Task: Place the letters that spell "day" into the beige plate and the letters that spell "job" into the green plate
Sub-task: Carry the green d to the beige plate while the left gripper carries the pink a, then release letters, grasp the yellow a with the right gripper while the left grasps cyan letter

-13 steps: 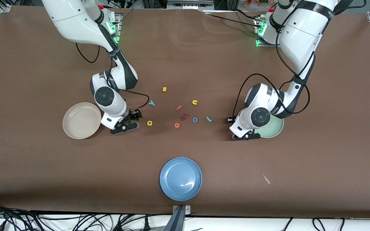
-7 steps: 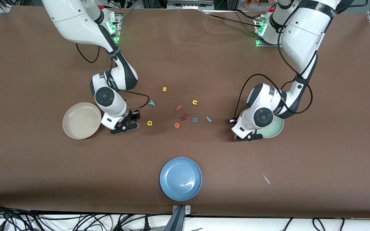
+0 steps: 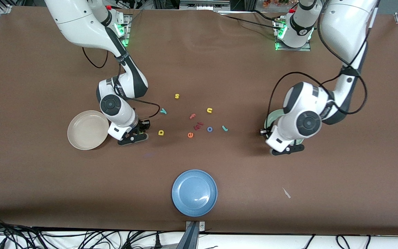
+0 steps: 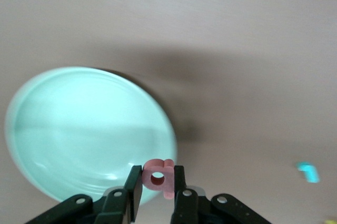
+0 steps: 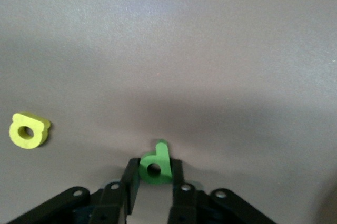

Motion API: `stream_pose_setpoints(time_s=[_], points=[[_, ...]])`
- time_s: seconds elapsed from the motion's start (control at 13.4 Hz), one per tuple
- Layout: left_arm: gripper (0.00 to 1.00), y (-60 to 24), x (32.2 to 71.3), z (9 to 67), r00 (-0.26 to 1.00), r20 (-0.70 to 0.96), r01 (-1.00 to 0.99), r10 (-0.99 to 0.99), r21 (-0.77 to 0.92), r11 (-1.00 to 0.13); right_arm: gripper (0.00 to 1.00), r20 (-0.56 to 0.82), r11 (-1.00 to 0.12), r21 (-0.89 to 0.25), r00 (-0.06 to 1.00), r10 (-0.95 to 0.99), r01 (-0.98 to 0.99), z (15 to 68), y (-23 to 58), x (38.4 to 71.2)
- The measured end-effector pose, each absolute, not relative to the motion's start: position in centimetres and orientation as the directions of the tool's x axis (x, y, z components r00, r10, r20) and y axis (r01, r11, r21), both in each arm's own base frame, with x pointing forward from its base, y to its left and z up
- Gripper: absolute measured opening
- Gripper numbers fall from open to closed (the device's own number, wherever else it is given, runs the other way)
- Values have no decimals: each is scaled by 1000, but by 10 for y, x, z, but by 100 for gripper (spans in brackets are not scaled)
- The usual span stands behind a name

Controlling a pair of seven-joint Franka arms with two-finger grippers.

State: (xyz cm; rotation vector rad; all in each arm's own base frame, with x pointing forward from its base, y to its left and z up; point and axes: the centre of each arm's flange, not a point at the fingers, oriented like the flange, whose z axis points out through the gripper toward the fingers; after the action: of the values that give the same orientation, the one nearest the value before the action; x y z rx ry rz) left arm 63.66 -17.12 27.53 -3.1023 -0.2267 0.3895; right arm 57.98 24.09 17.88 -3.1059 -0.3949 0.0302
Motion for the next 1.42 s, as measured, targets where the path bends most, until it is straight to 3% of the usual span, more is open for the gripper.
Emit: stream_pose_setpoints(time_s=[0.3, 0.75, 0.9, 1.27, 1.35, 1.42], points=[[26, -101, 633, 230, 942, -335, 20, 16, 8, -1000, 28, -17, -969, -16, 969, 248, 247, 179, 242, 581], [26, -108, 623, 183, 920, -391, -19, -18, 3, -1000, 28, -98, -975, -9, 970, 223, 223, 213, 229, 606], [41, -107, 623, 181, 921, -388, -17, -17, 3, -1000, 28, -115, -969, -1, 962, 247, 249, 228, 208, 611], [93, -144, 638, 228, 945, -318, 74, 75, -14, -997, 28, -128, -936, 26, 930, 346, 351, 253, 104, 612], [100, -168, 639, 242, 947, -296, 124, 126, -25, -992, 28, -129, -932, 27, 926, 355, 361, 256, 88, 607], [100, -194, 637, 252, 944, -279, 171, 175, -38, -985, 28, -122, -926, 30, 921, 369, 375, 256, 75, 602]])
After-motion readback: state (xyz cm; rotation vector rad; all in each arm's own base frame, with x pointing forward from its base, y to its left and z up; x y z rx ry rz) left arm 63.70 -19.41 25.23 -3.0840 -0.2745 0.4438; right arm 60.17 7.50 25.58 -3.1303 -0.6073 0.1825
